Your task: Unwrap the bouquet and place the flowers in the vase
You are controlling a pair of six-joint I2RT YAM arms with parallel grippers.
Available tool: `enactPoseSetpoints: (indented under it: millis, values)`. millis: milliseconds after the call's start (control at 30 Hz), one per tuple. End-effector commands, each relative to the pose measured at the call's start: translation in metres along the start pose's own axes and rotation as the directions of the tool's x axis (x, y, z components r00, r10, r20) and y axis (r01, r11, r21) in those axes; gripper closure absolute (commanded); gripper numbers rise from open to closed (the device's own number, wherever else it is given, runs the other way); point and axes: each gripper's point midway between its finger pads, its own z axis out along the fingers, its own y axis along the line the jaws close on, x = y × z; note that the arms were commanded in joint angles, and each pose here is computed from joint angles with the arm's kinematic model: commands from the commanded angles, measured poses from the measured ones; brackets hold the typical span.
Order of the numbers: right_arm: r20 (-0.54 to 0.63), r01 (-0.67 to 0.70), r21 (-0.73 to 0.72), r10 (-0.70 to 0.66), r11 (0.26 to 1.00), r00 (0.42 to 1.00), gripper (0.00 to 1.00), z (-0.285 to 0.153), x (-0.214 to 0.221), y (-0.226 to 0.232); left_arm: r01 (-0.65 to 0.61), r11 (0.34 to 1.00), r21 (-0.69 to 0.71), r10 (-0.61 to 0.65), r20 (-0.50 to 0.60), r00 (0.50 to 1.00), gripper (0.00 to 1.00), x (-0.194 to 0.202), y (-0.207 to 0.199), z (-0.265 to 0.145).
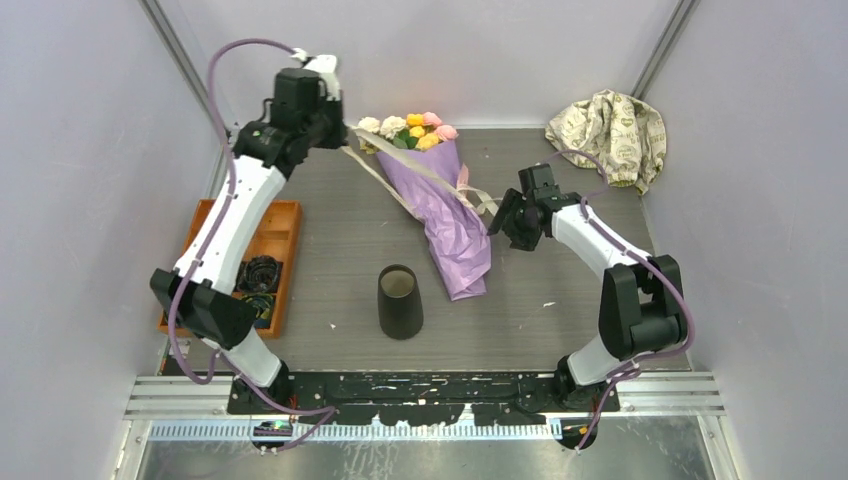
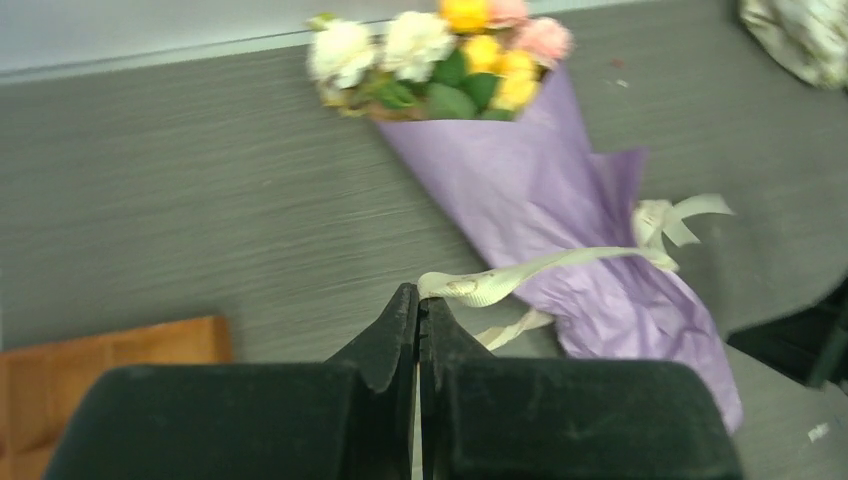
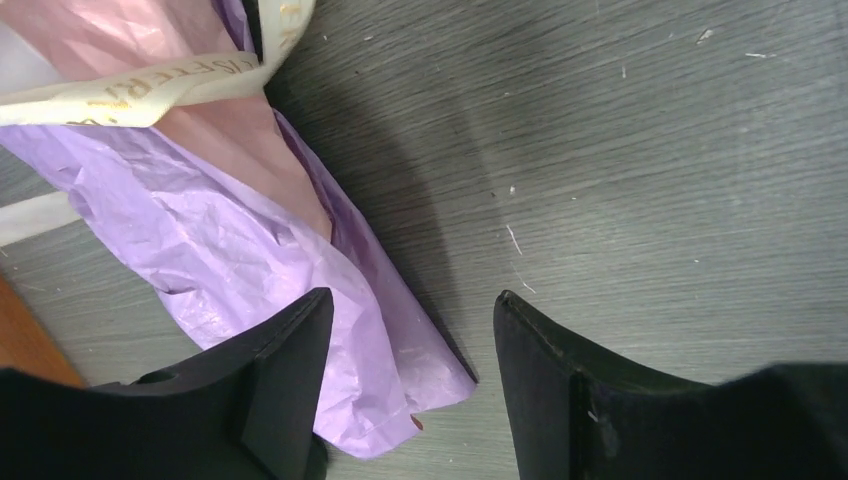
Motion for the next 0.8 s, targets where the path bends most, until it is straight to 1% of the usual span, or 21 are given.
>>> enactPoseSetpoints:
  millis: [0, 133, 300, 400, 467, 767]
  values:
    - [0.024, -0.007, -0.074, 0.009, 0.997, 1.0, 0.34, 0.0, -0.015, 0.021, 0.172, 0.978, -0.117, -0.155, 0.145, 0.977, 1.0, -0.024, 0.059, -0.025]
    - [0.018, -0.003, -0.08, 0.004, 0.997, 1.0, 0.34, 0.003, -0.016, 0.025, 0.246, 0.941, -0.233, -0.209, 0.175, 0.962, 1.0, -0.016, 0.108, -0.043]
    - [0.017, 0.001, -0.084, 0.001, 0.996, 1.0, 0.34, 0.004, -0.018, 0.028, 0.319, 0.912, -0.257, -0.249, 0.27, 0.93, 1.0, -0.031, 0.136, -0.08]
    - [0.018, 0.001, -0.084, 0.0, 0.996, 1.0, 0.34, 0.004, -0.019, 0.028, 0.333, 0.892, -0.306, -0.232, 0.322, 0.918, 1.0, -0.045, 0.149, -0.105]
    - [0.02, 0.001, -0.086, 0.001, 0.996, 1.0, 0.34, 0.004, -0.02, 0.029, 0.338, 0.868, -0.363, -0.212, 0.344, 0.915, 1.0, -0.05, 0.159, -0.121]
    - [0.044, 0.009, -0.089, -0.005, 0.996, 0.999, 0.32, 0.0, -0.027, 0.033, 0.382, 0.7, -0.604, -0.163, 0.386, 0.908, 1.0, -0.039, 0.198, -0.185]
